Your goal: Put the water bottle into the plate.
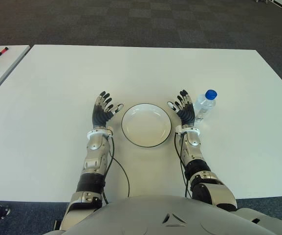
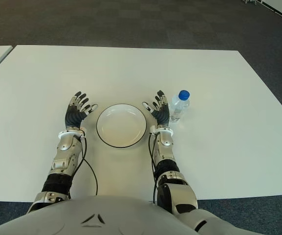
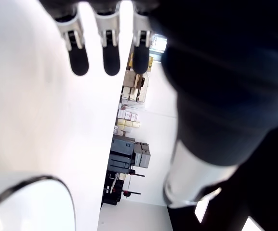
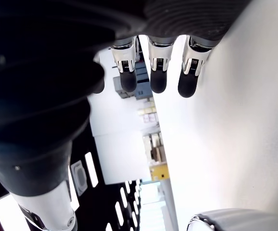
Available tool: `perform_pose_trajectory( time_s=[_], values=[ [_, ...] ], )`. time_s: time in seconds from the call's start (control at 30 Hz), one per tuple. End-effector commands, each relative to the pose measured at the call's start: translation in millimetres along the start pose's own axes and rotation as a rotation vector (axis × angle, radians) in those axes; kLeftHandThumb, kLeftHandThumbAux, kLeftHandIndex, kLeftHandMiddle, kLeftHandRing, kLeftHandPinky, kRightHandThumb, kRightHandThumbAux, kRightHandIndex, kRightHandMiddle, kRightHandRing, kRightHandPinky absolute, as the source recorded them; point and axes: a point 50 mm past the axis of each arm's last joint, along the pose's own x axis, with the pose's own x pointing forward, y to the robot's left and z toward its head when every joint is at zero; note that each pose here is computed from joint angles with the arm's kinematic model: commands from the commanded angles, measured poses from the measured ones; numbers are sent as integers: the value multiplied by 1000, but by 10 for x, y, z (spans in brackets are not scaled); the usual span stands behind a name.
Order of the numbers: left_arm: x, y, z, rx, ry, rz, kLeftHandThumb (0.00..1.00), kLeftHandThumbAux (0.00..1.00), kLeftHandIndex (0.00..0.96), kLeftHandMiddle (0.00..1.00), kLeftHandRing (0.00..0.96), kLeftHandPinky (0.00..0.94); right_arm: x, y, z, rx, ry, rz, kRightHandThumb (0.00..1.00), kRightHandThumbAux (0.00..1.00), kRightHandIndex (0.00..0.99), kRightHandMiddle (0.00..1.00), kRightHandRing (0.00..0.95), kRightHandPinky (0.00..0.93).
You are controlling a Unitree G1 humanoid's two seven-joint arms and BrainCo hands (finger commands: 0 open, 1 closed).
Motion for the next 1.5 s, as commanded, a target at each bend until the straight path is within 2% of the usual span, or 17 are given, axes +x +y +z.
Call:
perform_pose_trajectory(
  time_s=[0.03, 0.37, 0.5, 0.63, 0.83, 0.97, 1.13, 1.27, 1.5],
  values=[
    [-19, -87, -63, -30, 21, -5, 0, 944, 125, 146, 146, 188, -132, 52, -44, -6, 7, -6, 86, 837, 78, 73, 72, 123],
    [-6, -101, -72, -34, 29, -3, 0, 940, 127, 145, 146, 185, -194, 62, 148, -18, -148, 42, 77, 840, 60, 61, 58, 105],
    [-4, -107, -74, -30, 29, -3, 0, 938, 127, 144, 145, 181, -244, 83, 308, -4, -233, 59, 92, 845, 59, 60, 57, 107],
    [-4, -112, -68, -33, 22, -3, 0, 940, 130, 149, 148, 190, -354, 144, 550, -17, -330, 92, 99, 832, 49, 51, 51, 97],
    [-5, -120, -62, -37, 16, -4, 0, 946, 129, 154, 153, 195, -418, 90, 713, -54, -386, 104, 73, 837, 37, 40, 43, 91],
    [-8, -125, -64, -42, 16, -5, 0, 950, 127, 155, 155, 195, -468, 50, 929, -85, -491, 110, 34, 862, 35, 42, 45, 96],
    [-6, -127, -65, -45, 18, -6, 0, 953, 125, 154, 154, 193, -496, 37, 994, -94, -512, 115, 6, 878, 36, 42, 45, 95],
    [-6, -127, -71, -43, 19, -8, 0, 949, 124, 150, 151, 189, -603, 32, 1085, -101, -540, 122, 1, 882, 36, 41, 43, 89],
    [1, -126, -80, -35, 18, -13, 0, 933, 120, 141, 142, 181, -750, 41, 1187, -71, -530, 103, 0, 899, 39, 49, 45, 90]
  ],
)
